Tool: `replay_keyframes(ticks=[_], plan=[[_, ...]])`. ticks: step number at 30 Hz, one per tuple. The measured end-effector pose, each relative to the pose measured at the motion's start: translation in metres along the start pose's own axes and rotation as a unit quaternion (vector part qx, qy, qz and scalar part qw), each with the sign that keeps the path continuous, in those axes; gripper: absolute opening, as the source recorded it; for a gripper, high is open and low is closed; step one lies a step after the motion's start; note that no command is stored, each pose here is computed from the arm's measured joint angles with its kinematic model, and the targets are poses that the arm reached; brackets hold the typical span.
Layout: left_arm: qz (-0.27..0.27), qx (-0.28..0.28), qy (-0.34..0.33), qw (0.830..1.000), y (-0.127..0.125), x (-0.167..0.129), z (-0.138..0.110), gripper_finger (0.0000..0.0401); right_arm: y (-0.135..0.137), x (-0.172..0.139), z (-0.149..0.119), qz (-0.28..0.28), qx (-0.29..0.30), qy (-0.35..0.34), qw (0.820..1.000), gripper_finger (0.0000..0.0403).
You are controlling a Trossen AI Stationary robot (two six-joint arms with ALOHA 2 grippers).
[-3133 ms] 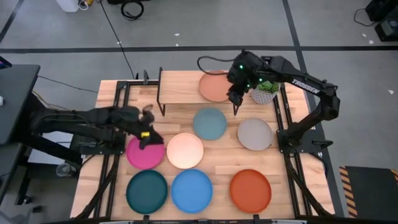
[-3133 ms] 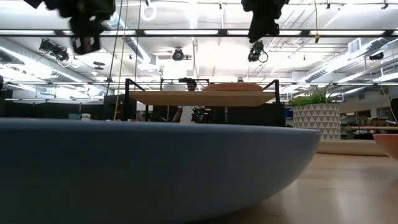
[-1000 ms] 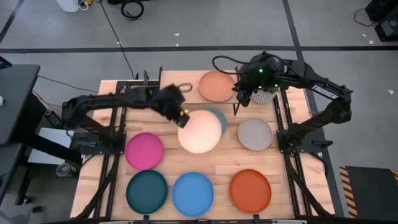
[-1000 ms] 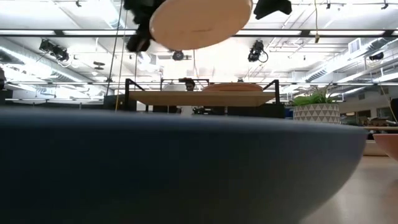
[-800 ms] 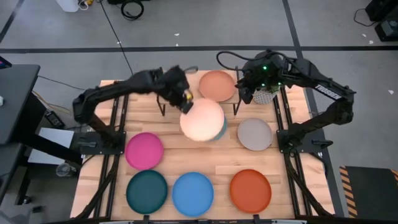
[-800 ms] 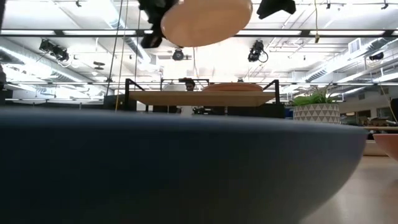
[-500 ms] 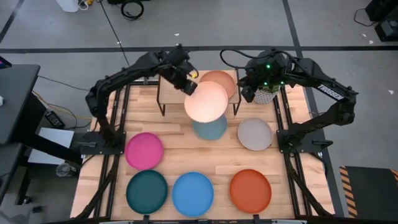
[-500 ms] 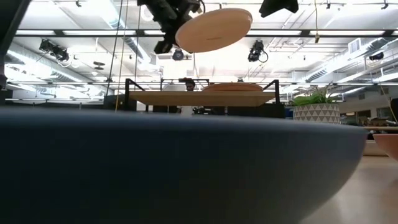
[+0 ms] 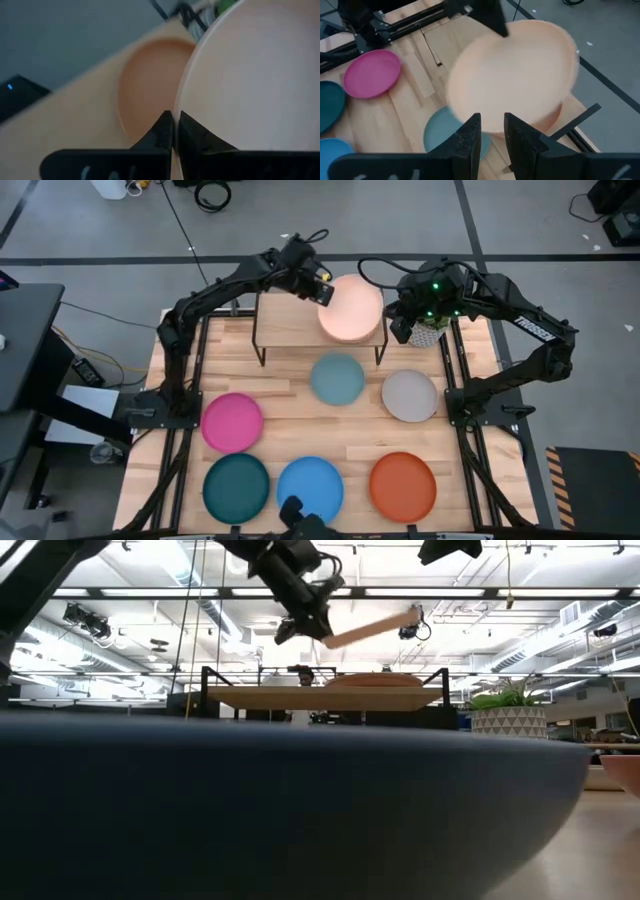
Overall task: Place and stack plates onto a shelf
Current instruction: Stack the white plate on top of the brown plate on the shelf, then put the pink plate on the shelf
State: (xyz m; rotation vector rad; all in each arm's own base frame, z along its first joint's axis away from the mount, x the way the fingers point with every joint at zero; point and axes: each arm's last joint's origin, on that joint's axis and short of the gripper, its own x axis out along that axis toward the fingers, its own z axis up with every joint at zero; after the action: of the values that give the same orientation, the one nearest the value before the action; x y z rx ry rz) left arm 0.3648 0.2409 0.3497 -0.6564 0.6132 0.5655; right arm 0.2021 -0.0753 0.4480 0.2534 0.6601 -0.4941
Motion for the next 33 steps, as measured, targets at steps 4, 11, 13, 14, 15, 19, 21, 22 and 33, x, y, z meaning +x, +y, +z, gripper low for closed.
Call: replay_keyframes(ticks=[4,11,13,14,15,19,21,22,33], plan=[[0.023,-0.005,-0.003,1.000,0.008,0.019,-0.001,0.0015,0.000,0.000,0.000,0.000,-0.003,0.000,1.000,0.0091],[0.038,-0.016,0.028,0.999,0.017,0.040,-0.008,0.0019,0.000,-0.001,0.000,0.000,-0.014,-0.002,1.000,0.0091],[0.037,-0.017,0.031,0.999,0.016,0.041,-0.009,0.0028,0.000,-0.001,0.000,0.000,-0.016,-0.002,1.000,0.0091],[0.035,-0.008,0.026,0.999,0.013,0.041,-0.009,0.0034,0.000,-0.001,0.000,0.000,-0.017,-0.002,1.000,0.0091],[0.037,-0.002,0.020,0.999,0.011,0.041,-0.008,0.0043,0.000,-0.001,0.000,0.000,-0.017,-0.002,1.000,0.0091],[0.055,0.007,0.022,0.998,0.010,0.041,-0.010,0.0091,0.000,-0.001,0.000,0.000,-0.017,-0.002,1.000,0.0091],[0.055,0.009,0.020,0.998,0.010,0.038,-0.009,0.0117,0.000,-0.001,0.000,0.000,-0.017,-0.002,1.000,0.0091],[0.053,0.012,0.018,0.998,0.011,0.035,-0.008,0.0129,0.000,-0.001,0.000,0.000,-0.017,-0.002,1.000,0.0091],[0.028,0.339,-0.028,0.940,-0.079,-0.048,-0.042,0.0147,-0.001,-0.003,0.000,-0.013,-0.021,-0.007,1.000,0.0091]])
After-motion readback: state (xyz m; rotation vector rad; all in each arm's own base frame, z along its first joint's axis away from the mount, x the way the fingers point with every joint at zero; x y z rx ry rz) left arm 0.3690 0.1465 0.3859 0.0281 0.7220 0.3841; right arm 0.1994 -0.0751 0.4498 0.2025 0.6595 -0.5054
